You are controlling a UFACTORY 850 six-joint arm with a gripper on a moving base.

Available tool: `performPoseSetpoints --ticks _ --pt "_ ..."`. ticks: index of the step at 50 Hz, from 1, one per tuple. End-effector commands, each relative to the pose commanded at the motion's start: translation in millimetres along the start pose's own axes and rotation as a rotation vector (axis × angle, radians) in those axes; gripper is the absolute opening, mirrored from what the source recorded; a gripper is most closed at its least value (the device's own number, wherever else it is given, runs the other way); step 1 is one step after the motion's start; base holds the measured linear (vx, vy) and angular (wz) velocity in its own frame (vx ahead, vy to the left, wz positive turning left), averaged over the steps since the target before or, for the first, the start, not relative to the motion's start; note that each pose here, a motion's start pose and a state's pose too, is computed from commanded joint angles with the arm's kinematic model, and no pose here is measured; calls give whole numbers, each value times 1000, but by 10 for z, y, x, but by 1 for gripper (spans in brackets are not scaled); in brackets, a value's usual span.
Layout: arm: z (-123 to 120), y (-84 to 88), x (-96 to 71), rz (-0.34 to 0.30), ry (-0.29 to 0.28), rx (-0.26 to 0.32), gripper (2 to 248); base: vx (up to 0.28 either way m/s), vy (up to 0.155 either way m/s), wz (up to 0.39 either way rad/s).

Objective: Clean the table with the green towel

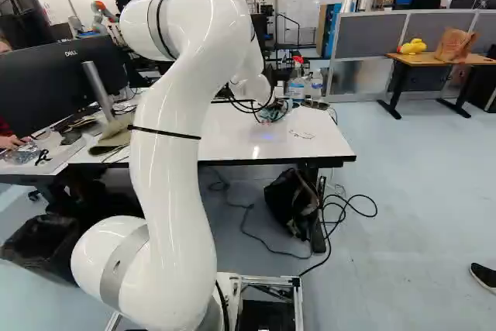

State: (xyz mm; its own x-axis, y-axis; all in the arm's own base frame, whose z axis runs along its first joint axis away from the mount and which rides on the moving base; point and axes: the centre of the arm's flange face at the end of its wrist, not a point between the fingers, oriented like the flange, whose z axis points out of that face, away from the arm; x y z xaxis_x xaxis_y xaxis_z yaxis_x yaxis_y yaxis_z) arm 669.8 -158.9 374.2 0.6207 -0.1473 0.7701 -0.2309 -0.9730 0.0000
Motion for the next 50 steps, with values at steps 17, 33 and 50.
performPoseSetpoints --ticks 17,33,50 --pt "121 166 72 15 13 -18 42 0 0 0" --pt "354 95 208 8 40 -10 42 0 0 0" --pt "576 -80 331 -7 67 8 42 0 0 0"
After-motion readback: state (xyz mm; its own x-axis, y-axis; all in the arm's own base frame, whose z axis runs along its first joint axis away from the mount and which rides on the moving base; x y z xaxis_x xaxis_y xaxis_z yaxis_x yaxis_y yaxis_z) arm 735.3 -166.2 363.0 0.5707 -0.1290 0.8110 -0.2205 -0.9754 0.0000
